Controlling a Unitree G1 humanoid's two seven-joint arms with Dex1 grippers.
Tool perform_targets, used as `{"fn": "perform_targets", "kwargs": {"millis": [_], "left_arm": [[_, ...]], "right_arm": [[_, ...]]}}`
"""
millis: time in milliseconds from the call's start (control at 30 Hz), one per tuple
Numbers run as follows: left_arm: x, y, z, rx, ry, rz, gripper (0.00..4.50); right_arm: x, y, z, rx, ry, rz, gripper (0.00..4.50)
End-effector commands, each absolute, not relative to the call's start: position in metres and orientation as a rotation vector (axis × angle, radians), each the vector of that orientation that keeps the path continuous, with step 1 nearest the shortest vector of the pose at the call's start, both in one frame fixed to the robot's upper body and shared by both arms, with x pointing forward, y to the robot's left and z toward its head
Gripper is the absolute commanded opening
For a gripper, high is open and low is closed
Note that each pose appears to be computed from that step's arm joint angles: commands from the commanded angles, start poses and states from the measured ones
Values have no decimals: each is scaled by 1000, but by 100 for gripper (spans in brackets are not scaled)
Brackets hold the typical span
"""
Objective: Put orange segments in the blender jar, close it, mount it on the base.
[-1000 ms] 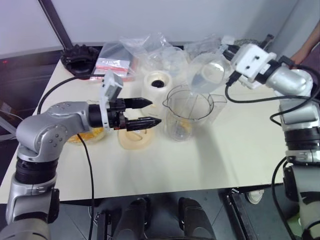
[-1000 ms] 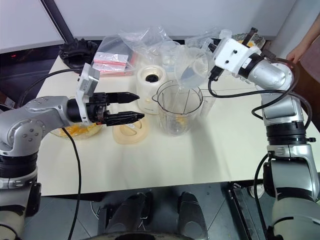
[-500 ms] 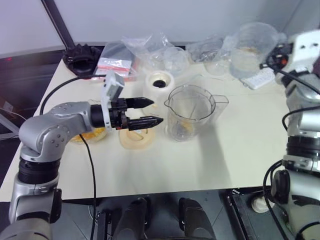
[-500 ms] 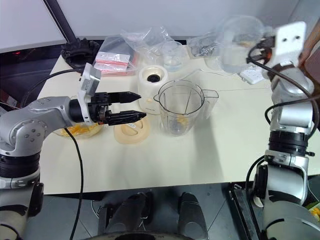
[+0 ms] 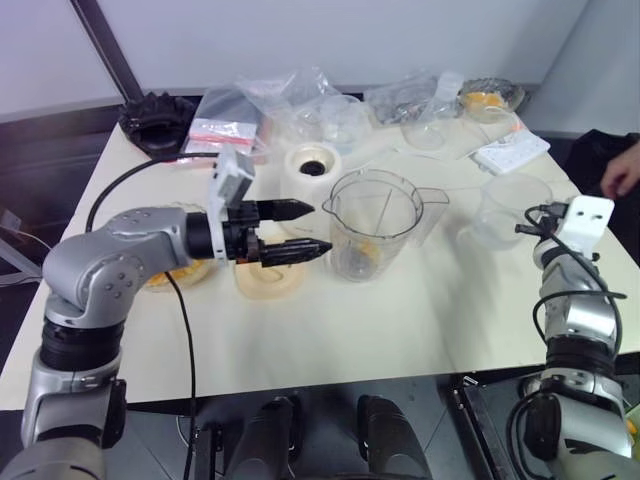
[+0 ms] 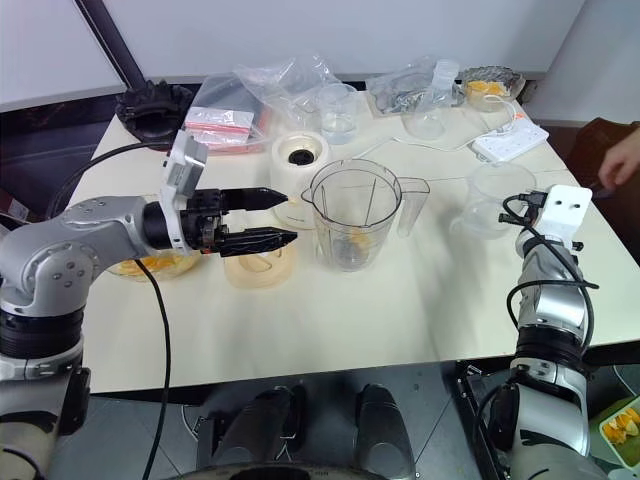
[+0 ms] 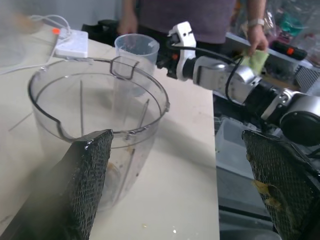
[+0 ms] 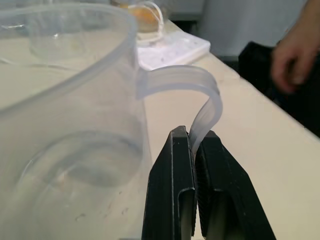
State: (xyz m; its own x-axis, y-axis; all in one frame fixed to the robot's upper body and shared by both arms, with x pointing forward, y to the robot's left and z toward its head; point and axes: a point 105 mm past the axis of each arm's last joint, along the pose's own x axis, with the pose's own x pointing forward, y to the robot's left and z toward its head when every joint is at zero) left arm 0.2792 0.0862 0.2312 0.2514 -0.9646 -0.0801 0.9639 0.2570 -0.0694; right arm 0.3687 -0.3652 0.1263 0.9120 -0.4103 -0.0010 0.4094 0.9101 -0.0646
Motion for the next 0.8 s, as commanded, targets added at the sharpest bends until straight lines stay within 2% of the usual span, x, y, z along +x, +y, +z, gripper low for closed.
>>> {"fn": "perform_targets", "kwargs": {"millis": [33,400,600,700,800], "left_arm": [[274,84,238,29,74,-1323,433],[271,82,235,31,81,-1325,433],[271,82,234,30,84,-1324,433],[271,81,234,28,84,-1326,433],[272,81,234,28,83,-1327,433]], "right_arm": [[366,-373,142,-68,-94,-472,5],[366,-369,96,-79,-7,-504,5],[363,-370,85,-79,23,-504,5],[361,-372,82,-79,30,-513,101],[359,-374,81,-104,37,-512,244]]}}
